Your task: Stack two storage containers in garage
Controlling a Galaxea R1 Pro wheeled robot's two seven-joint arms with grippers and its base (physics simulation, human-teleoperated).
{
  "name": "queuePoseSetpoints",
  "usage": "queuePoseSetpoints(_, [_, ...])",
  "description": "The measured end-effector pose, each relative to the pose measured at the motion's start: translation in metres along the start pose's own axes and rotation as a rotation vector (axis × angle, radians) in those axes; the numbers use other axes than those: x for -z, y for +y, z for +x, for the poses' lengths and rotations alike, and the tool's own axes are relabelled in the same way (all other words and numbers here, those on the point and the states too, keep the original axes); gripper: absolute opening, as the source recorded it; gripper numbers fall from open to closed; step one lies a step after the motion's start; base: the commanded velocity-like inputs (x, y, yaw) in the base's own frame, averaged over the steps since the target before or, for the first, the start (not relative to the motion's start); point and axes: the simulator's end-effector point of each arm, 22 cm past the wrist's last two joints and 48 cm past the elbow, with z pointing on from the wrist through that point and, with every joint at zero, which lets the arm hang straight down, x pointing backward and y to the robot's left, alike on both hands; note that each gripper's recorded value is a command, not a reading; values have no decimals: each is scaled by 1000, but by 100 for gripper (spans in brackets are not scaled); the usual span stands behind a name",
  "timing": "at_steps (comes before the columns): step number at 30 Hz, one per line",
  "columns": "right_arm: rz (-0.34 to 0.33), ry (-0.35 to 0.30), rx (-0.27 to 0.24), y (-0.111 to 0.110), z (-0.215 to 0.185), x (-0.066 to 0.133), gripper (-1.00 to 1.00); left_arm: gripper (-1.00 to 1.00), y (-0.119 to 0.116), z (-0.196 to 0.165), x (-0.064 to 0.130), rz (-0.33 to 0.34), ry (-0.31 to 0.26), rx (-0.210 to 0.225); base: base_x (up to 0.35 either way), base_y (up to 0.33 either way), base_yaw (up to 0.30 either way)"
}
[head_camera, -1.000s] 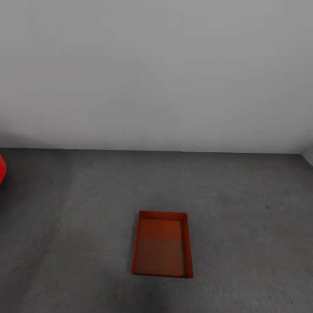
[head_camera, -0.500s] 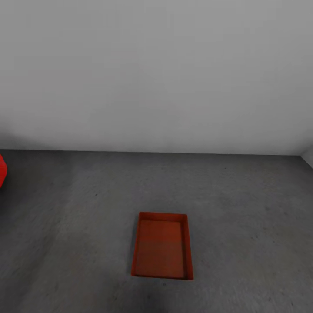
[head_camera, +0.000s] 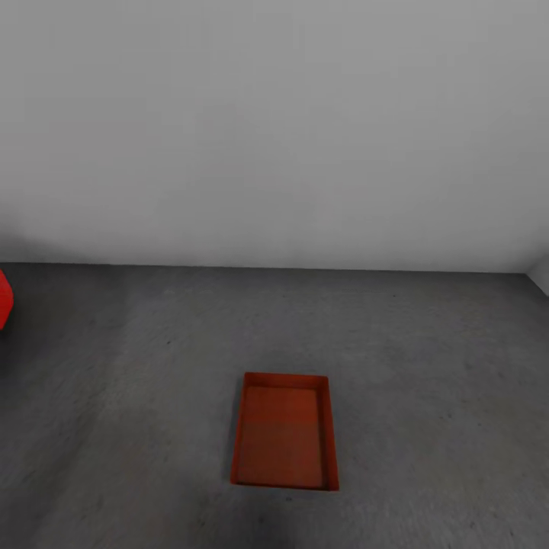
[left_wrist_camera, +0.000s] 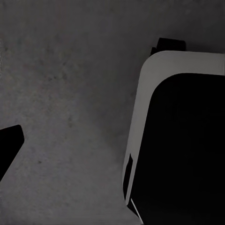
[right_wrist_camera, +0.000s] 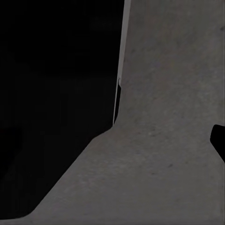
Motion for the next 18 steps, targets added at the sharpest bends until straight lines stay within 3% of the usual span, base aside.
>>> queuePoseSetpoints(18, [-3, 1, 5, 1, 6, 24, 100, 100, 6, 3, 24, -1, 0, 0, 0, 0, 0])
